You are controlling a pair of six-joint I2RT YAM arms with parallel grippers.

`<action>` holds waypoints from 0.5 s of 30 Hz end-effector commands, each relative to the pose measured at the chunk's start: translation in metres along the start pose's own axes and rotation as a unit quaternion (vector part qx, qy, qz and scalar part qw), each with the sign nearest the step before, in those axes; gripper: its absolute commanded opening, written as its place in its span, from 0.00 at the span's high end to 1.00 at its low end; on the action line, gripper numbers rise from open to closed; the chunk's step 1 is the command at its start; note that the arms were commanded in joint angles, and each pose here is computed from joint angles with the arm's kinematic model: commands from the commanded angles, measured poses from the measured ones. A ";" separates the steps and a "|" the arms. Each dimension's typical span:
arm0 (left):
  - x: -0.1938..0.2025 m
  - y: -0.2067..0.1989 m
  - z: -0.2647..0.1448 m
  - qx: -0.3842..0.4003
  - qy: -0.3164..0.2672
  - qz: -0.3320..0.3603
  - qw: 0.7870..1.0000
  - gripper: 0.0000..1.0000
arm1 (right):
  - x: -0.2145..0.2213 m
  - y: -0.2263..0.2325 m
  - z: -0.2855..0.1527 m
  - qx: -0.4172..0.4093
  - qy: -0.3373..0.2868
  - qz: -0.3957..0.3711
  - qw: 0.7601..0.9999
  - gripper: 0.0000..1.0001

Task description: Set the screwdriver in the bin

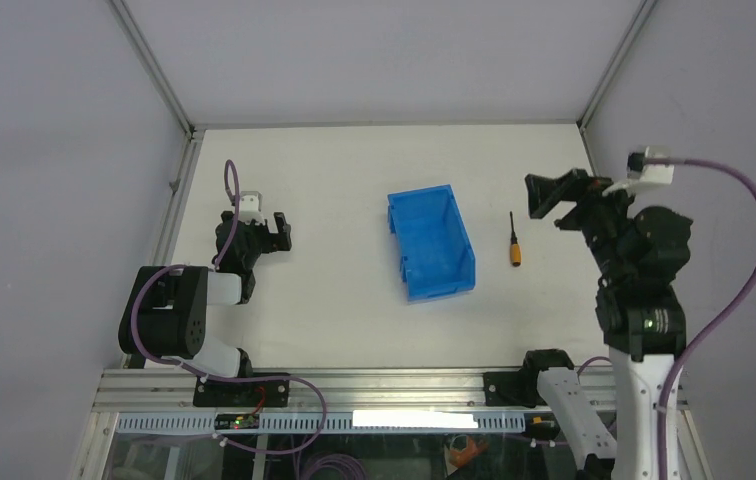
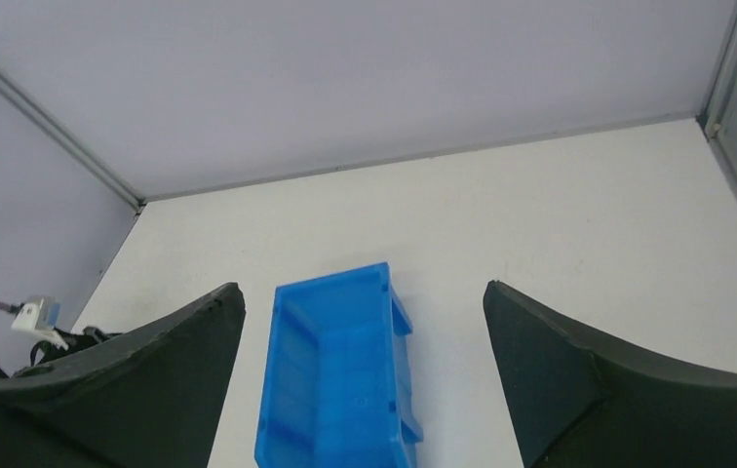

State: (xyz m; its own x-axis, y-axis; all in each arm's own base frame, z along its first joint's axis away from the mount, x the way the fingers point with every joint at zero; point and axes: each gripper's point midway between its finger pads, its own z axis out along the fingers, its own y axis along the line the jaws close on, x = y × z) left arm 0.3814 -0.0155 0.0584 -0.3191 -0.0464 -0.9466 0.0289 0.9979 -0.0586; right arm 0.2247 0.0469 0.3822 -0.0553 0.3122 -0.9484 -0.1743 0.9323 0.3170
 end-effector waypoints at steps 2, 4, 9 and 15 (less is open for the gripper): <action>-0.024 -0.002 0.004 0.011 -0.038 -0.004 0.999 0.01 | 0.009 -0.037 0.046 0.111 0.168 -0.028 0.979 0.04; -0.024 -0.002 0.004 0.011 -0.037 -0.004 0.999 0.01 | 0.023 -0.062 0.056 0.176 0.248 -0.039 0.952 0.03; -0.024 -0.002 0.004 0.011 -0.038 -0.004 0.999 0.01 | 0.100 -0.116 0.089 0.259 0.435 -0.060 0.860 0.01; -0.024 -0.002 0.004 0.011 -0.038 -0.004 0.999 0.01 | 0.211 -0.151 0.109 0.256 0.552 -0.032 0.793 0.07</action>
State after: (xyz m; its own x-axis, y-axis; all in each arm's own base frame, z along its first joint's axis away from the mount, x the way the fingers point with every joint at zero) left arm 0.3814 -0.0155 0.0584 -0.3191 -0.0464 -0.9466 0.0289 0.9979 -0.0586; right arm 0.3686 -0.0051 0.1755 -0.8760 0.1894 -0.4436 0.2163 0.9763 -0.0103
